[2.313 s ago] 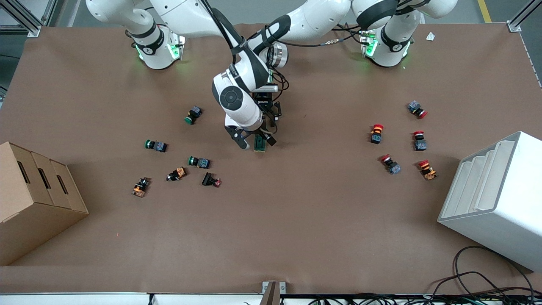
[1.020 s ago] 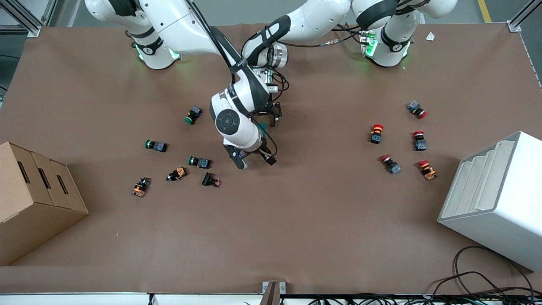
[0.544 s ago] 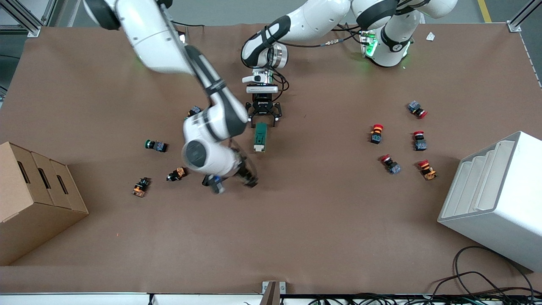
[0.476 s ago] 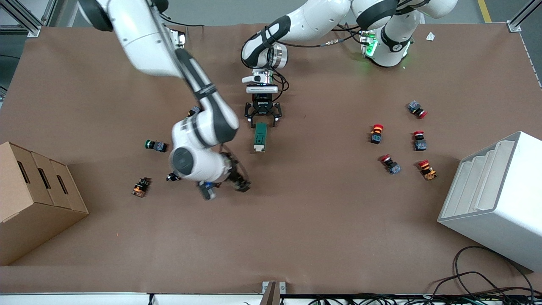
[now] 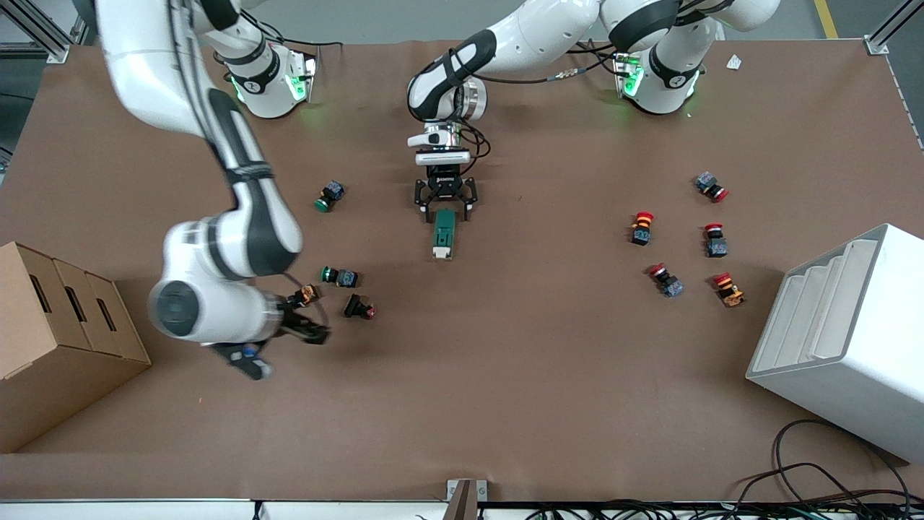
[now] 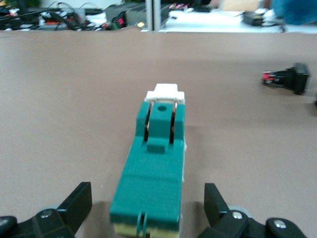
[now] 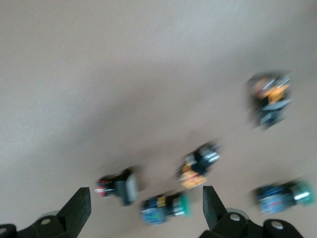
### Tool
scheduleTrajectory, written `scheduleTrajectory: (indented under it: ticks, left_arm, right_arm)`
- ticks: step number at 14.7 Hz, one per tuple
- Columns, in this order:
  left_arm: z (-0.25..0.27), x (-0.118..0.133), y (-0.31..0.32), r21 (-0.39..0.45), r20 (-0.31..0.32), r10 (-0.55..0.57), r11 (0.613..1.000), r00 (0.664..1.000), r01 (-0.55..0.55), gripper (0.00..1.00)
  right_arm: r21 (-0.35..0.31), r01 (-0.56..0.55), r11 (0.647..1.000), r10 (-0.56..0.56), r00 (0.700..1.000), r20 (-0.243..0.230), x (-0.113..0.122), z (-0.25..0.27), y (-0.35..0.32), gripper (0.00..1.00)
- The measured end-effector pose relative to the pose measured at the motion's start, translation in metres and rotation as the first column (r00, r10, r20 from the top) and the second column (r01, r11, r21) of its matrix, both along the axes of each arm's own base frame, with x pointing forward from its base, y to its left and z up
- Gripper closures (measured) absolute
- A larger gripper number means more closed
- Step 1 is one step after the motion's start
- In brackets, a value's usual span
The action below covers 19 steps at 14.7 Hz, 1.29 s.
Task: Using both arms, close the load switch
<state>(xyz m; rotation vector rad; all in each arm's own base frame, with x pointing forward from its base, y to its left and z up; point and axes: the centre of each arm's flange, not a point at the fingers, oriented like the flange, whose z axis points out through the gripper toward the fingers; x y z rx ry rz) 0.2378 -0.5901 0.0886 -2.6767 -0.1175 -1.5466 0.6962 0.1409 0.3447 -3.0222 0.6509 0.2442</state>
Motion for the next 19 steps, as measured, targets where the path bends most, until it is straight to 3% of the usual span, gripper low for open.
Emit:
scheduleTrajectory:
  ticks: [4, 6, 8, 14, 19]
  left_arm:
    - [0.075, 0.03, -0.04, 0.008, -0.131, 0.122, 0.993, 0.984, -0.122, 0.0]
    - [0.126, 0.046, -0.053, 0.009, -0.199, 0.154, 0.988, 0.968, -0.156, 0.0]
    - [0.176, 0.073, -0.052, 0.018, -0.262, 0.178, 0.984, 0.949, -0.18, 0.0]
    - [0.328, 0.208, 0.045, 0.087, -0.493, 0.202, 0.979, 0.846, -0.183, 0.0]
    - [0.441, 0.312, 0.198, 0.026, -0.62, 0.176, 0.979, 0.764, -0.204, 0.0]
  right_arm:
    - [-0.009, -0.28, 0.96, 0.28, 0.959, 0.043, -0.007, 0.086, -0.127, 0.0]
    - [-0.018, -0.351, 0.936, 0.352, 0.935, 0.047, -0.021, 0.121, -0.183, 0.0]
    - [-0.027, -0.364, 0.931, 0.365, 0.93, 0.037, -0.034, 0.145, -0.21, 0.0]
    - [-0.031, -0.377, 0.926, 0.378, 0.925, 0.038, -0.042, 0.167, -0.204, 0.0]
    - [-0.022, -0.382, 0.924, 0.382, 0.924, 0.018, -0.046, 0.176, -0.201, 0.0]
